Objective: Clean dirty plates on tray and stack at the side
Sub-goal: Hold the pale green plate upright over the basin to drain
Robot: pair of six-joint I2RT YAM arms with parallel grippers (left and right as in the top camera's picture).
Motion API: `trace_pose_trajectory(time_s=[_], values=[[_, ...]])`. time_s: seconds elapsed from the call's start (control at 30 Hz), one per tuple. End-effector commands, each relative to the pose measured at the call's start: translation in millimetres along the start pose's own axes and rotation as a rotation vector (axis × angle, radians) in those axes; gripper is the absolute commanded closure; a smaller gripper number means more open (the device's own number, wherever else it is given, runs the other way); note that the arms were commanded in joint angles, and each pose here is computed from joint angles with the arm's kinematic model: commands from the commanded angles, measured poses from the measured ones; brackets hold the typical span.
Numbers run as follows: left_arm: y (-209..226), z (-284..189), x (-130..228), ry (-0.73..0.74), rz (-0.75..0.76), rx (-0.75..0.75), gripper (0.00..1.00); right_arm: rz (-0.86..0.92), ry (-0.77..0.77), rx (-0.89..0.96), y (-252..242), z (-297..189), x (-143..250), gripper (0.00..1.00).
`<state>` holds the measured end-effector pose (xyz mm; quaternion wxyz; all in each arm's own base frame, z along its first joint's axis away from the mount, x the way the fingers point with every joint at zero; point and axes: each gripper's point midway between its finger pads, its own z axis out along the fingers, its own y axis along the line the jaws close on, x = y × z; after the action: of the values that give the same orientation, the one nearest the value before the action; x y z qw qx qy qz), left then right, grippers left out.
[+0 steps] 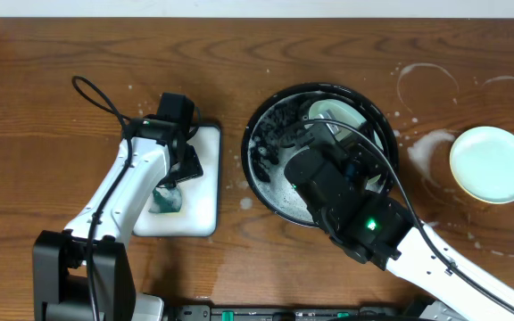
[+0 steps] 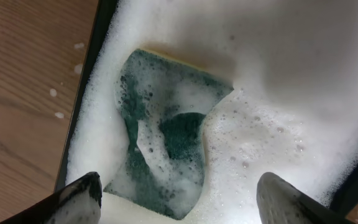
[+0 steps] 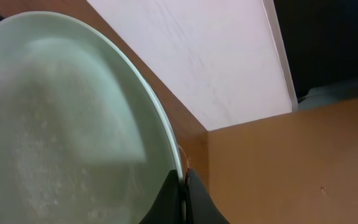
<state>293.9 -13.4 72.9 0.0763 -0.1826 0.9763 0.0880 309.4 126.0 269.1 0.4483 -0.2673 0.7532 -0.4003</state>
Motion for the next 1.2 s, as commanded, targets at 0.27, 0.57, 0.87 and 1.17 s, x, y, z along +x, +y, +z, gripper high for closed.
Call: trace_pose_trajectory(time_s=[0.27,0.57,0.87,1.17], values=[[1.7,-2.8,-2.4,-0.010,0.000,0.000,0.18,0.062,0.008,0.035,-9.1,-1.0,2.0,0.99],[1.7,-2.8,-2.4,-0.010,0.000,0.000,0.18,0.056,0.009,0.035,-8.9,-1.0,2.7,0.99],[1.6,-2.8,-2.4,-0.010,0.000,0.000,0.18,0.052,0.011,0.034,-8.7,-1.0,3.3,0.99],[1.7,-2.8,-2.4,-0.010,0.000,0.000,0.18,0.012,0.026,0.035,-8.0,-1.0,8.2,0.99]])
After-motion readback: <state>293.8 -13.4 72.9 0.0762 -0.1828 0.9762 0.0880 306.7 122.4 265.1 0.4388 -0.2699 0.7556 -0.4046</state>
